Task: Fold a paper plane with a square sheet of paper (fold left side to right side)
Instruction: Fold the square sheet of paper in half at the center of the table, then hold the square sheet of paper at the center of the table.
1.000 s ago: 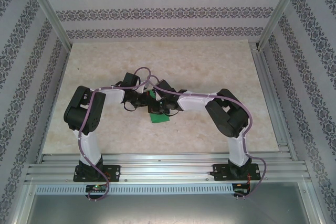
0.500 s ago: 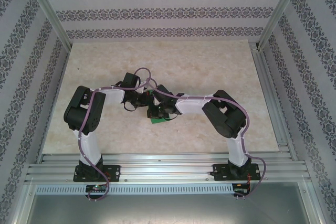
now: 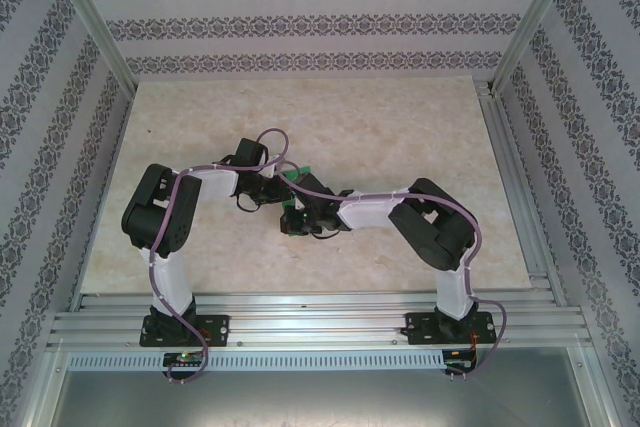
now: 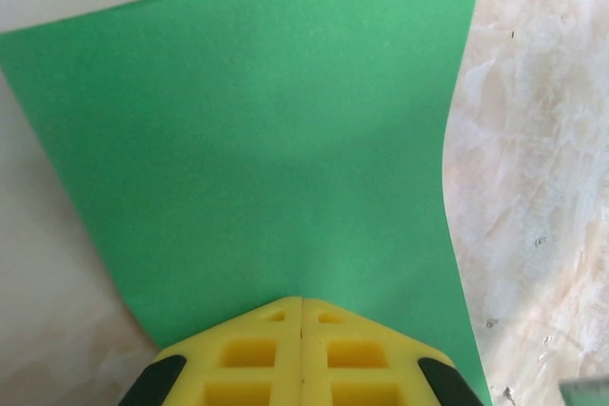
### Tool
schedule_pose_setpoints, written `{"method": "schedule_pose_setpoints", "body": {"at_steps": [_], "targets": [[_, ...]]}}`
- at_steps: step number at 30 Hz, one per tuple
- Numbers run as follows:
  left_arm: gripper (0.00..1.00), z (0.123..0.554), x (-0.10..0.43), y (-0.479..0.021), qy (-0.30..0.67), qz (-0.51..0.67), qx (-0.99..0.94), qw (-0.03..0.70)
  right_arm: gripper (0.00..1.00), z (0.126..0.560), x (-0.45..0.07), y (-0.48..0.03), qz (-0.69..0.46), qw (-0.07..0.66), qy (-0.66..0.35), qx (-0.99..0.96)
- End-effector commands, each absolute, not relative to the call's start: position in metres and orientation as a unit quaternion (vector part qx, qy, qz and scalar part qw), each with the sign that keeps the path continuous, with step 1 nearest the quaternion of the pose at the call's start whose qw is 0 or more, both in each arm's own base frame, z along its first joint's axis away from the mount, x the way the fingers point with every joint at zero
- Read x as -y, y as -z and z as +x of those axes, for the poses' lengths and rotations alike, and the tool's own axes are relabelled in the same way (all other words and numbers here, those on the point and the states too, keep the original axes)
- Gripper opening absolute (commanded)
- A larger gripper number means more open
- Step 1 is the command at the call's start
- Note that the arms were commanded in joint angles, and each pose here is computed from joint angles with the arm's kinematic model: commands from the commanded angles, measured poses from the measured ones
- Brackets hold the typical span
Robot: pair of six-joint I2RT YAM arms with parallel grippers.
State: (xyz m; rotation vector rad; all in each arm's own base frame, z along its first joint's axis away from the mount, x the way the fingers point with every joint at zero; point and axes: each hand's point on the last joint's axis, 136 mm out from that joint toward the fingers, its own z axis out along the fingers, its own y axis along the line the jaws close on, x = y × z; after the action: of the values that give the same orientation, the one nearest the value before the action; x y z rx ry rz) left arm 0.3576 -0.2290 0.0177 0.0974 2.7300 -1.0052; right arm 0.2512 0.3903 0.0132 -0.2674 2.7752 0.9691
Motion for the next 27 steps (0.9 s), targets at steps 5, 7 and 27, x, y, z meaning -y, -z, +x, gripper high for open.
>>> {"method": "schedule_pose_setpoints", "body": {"at_steps": [5, 7, 27], "targets": [[0.03, 0.325, 0.204, 0.027, 0.261, 0.017, -0.964, 0.053, 0.03, 0.191, -0.358, 0.016, -0.085, 0.018, -0.275, -0.958], [0.03, 0.326, 0.203, 0.026, 0.26, 0.017, -0.964, 0.054, 0.04, 0.194, -0.358, 0.005, -0.09, 0.034, -0.28, -0.955], [0.03, 0.329, 0.206, 0.008, 0.268, 0.026, -0.961, 0.066, 0.42, 0.299, -0.298, -0.09, -0.293, 0.286, -0.105, -0.906]]}}
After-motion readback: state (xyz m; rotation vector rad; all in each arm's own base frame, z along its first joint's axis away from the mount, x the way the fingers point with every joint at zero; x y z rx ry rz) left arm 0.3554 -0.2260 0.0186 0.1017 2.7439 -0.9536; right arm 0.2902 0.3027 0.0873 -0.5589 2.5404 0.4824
